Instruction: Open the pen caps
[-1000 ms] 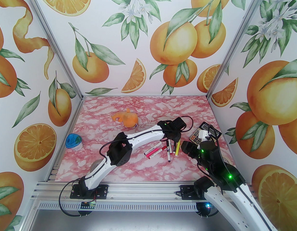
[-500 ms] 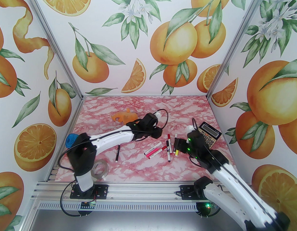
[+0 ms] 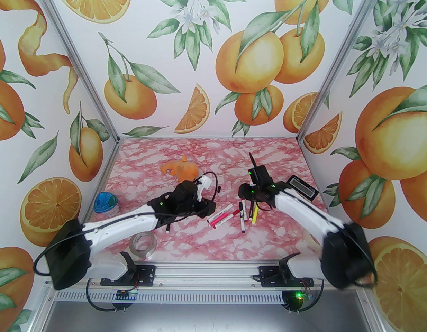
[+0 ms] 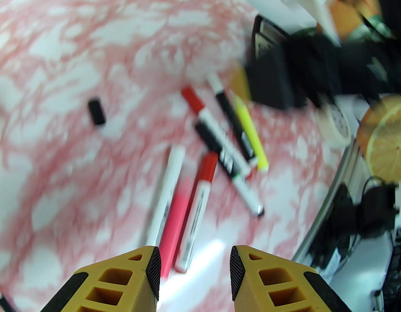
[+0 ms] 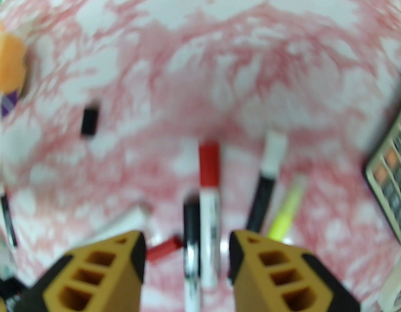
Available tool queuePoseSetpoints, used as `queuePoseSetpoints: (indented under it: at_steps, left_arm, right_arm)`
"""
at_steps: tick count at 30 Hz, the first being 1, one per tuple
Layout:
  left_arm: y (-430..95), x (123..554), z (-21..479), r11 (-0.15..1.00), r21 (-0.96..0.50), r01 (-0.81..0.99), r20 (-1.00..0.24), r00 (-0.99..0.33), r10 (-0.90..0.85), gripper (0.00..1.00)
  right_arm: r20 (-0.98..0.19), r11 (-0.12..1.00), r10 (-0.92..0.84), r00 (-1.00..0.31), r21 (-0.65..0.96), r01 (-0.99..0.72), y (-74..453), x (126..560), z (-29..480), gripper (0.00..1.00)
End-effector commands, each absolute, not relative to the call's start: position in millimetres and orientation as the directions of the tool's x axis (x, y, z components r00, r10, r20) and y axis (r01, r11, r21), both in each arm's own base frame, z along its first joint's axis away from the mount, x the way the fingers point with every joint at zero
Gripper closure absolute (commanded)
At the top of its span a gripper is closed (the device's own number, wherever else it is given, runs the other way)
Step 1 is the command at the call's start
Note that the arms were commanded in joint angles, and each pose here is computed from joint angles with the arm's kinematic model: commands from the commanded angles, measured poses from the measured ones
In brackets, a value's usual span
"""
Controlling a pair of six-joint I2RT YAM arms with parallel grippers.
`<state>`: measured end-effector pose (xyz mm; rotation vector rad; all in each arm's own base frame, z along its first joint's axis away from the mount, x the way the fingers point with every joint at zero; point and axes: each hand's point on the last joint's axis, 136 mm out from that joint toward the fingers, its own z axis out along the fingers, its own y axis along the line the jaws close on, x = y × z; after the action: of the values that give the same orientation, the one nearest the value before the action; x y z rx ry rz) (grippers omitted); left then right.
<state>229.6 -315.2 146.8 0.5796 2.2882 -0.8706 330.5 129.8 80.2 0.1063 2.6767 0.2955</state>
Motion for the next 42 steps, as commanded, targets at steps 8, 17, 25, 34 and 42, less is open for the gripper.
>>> queuePoseSetpoints:
  at_steps: [8,17,25,34,42]
  left_arm:
    - [-307,226,161,0.668,-0.464,0.582,-0.715,-0.691,0.105,0.58]
    - [-303,225,161,0.677,-0.461,0.574,-0.715,-0.692,0.1,0.58]
    - [-305,225,159,0.675,-0.467,0.571,-0.709,-0.698,0.1,0.58]
    - [-304,225,162,0.671,-0.479,0.566,-0.708,-0.701,0.085,0.58]
    - [-310,224,162,0.654,-0.509,0.559,-0.697,-0.714,0.066,0.58]
  right_arm:
    - [-0.404,0.983,0.064,-0.912,0.181,-0.012,135,359,58,0.57]
    - [-0.367,0.989,0.062,-0.928,0.147,0.008,132,362,34,0.62]
    - [-0.356,0.996,0.056,-0.933,0.087,0.027,122,357,19,0.63]
    - [-0.363,0.998,0.047,-0.93,0.058,0.028,118,361,13,0.69]
    - [-0.377,0.998,0.04,-0.925,0.052,0.022,119,367,15,0.76]
